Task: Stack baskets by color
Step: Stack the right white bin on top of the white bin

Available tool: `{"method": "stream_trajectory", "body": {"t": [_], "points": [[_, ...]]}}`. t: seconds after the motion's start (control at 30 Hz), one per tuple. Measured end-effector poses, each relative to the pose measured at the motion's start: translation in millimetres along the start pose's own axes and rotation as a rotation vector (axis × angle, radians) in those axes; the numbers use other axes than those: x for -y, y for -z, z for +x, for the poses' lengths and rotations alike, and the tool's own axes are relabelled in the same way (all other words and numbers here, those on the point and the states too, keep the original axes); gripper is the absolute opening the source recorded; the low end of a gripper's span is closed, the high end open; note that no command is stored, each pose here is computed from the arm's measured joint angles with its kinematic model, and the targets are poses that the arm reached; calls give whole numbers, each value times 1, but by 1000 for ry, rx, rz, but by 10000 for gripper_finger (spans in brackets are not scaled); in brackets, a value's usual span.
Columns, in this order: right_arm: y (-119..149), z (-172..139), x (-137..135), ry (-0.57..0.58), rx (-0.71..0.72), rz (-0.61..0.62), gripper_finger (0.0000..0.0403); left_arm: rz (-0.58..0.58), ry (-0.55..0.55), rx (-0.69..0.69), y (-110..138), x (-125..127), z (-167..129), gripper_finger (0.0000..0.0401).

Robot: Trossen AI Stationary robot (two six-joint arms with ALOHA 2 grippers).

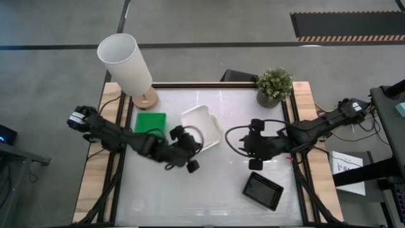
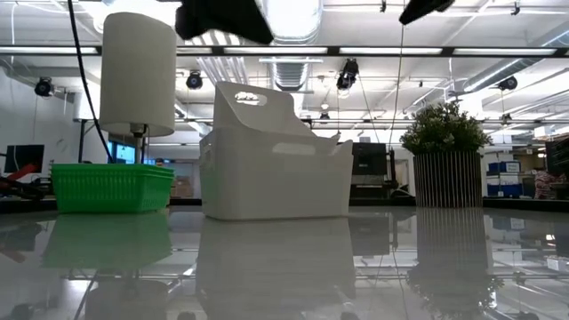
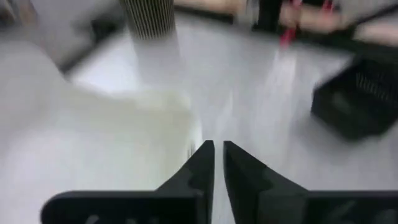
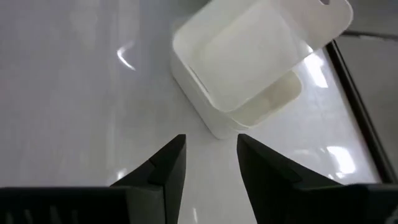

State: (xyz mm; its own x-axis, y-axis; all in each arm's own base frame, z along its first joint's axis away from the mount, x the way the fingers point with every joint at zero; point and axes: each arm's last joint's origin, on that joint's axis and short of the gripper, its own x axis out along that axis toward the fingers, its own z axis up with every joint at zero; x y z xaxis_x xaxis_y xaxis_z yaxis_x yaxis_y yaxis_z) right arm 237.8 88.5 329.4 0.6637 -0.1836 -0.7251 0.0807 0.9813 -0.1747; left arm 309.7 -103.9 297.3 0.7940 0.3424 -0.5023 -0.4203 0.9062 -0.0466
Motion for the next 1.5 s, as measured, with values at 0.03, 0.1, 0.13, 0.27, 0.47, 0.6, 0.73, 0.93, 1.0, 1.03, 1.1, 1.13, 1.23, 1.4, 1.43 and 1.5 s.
{"method": "stream_trajectory", "body": {"t": [0.03, 0.1, 0.13, 0.27, 0.47, 0.6, 0.73, 0.93, 1.0, 1.03, 1.1, 1.13, 1.23, 1.4, 1.43, 1.5], "points": [[5, 0, 0, -8, 20, 3, 137, -8, 15, -61, -2, -5, 3, 12], [14, 1, 1, -19, 50, 2, 137, -17, 69, -159, -9, -14, 8, 5], [19, 3, 1, -21, 57, 1, 137, -23, 95, -201, -12, -18, 10, 3], [35, 9, 3, -26, 79, -4, 137, 81, 230, -392, -16, -37, 14, 2], [48, 14, 4, -31, 101, 0, 137, 354, 335, -482, -31, -47, 0, 15], [50, 15, 4, -36, 123, 2, 137, 538, 274, -458, -30, -51, 0, 64], [50, 16, 4, -36, 127, -12, 137, 688, 221, -434, -27, -51, 7, 132], [49, 16, 4, -36, 131, -12, 137, 872, 205, -500, -11, -45, 32, 191], [49, 16, 4, -36, 130, -11, 137, 911, 205, -526, -6, -42, 40, 193], [49, 16, 3, -36, 129, -10, 137, 926, 191, -538, -3, -42, 44, 193], [49, 17, 3, -36, 126, -5, 137, 951, 151, -552, 0, -41, 50, 194], [50, 17, 3, -36, 125, -5, 137, 960, 128, -555, 2, -41, 52, 193], [50, 18, 3, -35, 123, -6, 137, 997, 96, -574, 5, -42, 55, 182], [50, 18, 3, -36, 123, 3, 137, 1040, 110, -576, 6, -42, 55, 121], [50, 18, 3, -36, 123, 4, 137, 1046, 112, -576, 6, -42, 55, 104], [50, 18, 3, -36, 123, 7, 137, 1049, 113, -576, 6, -42, 55, 66]]}}
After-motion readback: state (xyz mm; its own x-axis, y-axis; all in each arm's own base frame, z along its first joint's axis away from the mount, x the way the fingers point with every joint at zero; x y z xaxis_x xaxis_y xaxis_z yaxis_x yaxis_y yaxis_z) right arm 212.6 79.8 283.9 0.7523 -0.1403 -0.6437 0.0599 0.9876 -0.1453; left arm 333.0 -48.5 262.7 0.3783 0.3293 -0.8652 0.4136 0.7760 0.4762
